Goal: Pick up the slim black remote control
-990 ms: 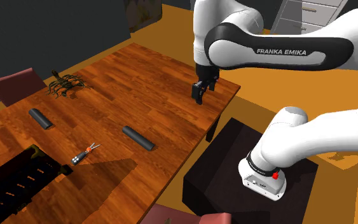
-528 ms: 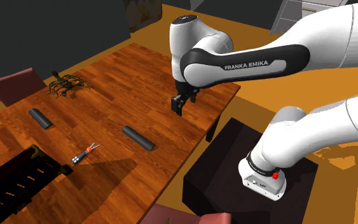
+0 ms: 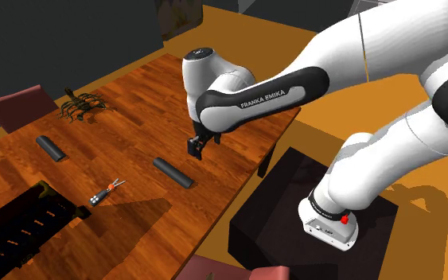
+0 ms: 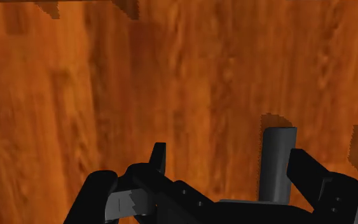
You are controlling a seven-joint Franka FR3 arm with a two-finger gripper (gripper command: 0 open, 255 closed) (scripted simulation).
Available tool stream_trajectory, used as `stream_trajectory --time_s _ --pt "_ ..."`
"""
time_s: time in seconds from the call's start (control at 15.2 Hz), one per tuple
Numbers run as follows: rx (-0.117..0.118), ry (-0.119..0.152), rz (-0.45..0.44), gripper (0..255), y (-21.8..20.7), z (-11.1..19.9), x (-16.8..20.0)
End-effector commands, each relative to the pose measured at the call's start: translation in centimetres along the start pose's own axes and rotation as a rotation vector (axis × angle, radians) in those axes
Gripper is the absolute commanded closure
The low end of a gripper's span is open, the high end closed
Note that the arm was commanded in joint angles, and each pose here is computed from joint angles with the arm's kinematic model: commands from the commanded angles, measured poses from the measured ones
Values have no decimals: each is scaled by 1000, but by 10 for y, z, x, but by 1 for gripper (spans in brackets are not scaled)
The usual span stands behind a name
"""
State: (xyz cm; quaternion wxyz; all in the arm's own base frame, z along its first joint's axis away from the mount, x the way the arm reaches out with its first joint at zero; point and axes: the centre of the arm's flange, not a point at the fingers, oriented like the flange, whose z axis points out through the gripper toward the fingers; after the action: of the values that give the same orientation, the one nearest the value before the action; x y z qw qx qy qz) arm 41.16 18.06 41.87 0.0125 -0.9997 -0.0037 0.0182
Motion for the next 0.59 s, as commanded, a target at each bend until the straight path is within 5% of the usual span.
stream_trajectory --time_s 0.0,0.53 --pt "11 6 4 0 -14 14 16" --pt "50 24 17 0 -77 66 74"
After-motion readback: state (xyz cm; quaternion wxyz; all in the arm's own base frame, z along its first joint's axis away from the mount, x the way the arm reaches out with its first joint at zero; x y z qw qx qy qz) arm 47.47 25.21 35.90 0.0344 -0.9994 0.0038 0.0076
